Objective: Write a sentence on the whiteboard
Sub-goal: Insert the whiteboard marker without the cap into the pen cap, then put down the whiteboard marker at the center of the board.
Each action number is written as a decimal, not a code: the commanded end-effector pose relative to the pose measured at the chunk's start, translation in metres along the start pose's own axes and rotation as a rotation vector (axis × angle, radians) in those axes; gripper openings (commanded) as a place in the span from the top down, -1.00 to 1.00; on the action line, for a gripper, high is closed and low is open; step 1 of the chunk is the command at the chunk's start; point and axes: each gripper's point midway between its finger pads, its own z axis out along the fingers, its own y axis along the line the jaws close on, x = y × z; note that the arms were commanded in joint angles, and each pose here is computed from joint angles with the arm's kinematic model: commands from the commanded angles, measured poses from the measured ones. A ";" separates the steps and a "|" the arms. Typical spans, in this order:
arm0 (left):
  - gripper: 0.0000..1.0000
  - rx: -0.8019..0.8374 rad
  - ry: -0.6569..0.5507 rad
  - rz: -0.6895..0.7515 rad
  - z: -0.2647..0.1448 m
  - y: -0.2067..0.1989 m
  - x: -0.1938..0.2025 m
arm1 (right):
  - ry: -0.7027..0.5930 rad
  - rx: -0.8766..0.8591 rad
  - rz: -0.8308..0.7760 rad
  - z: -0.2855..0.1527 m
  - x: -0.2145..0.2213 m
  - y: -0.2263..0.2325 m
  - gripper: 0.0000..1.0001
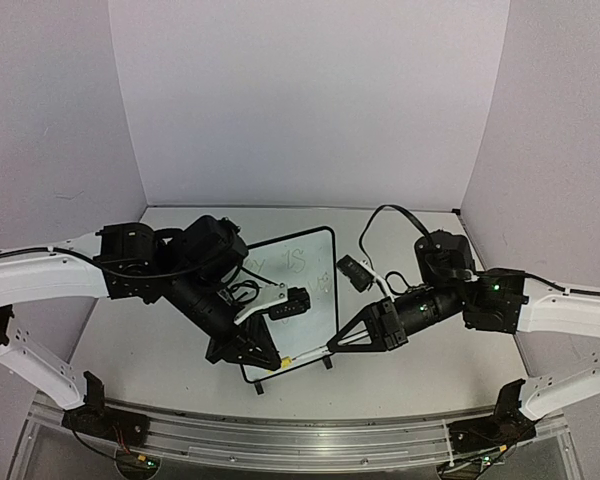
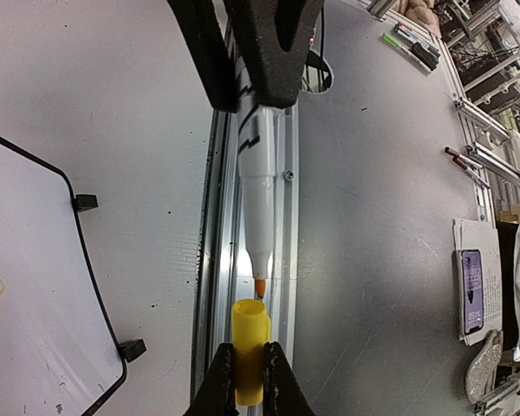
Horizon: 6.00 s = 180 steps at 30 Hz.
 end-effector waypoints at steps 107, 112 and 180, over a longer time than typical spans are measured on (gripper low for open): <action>1.00 0.091 -0.241 0.156 -0.019 -0.024 -0.083 | 0.094 -0.137 -0.099 0.062 0.000 0.024 1.00; 1.00 0.086 -0.268 0.156 -0.022 -0.024 -0.092 | 0.091 -0.157 -0.100 0.061 0.000 0.027 1.00; -0.99 -0.902 -0.617 -0.546 -0.306 0.226 -0.044 | -0.610 1.301 0.051 -0.262 -0.135 -0.201 1.00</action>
